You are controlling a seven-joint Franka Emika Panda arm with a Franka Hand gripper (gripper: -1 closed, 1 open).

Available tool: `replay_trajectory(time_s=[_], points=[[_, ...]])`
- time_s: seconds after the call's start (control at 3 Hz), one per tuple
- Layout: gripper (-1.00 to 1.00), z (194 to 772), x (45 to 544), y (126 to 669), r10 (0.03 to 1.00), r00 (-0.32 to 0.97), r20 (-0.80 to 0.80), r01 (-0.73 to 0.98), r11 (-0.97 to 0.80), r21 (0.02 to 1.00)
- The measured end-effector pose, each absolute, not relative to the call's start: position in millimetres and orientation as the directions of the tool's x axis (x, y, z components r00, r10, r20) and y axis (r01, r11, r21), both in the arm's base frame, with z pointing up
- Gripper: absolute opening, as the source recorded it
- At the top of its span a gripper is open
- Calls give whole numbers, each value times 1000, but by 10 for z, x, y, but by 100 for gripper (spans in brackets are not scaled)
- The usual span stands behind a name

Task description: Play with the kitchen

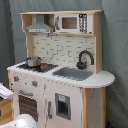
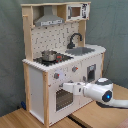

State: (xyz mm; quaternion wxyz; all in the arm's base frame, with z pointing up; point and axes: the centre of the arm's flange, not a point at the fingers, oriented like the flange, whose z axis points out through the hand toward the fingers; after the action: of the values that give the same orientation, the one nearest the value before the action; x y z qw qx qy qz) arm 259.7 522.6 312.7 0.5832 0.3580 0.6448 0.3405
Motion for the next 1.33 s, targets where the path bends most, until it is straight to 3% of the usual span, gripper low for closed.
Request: replay_trajectory(time_s=[1.33], points=[[100, 2728, 2504, 4962, 986, -26, -165, 116, 167, 979]])
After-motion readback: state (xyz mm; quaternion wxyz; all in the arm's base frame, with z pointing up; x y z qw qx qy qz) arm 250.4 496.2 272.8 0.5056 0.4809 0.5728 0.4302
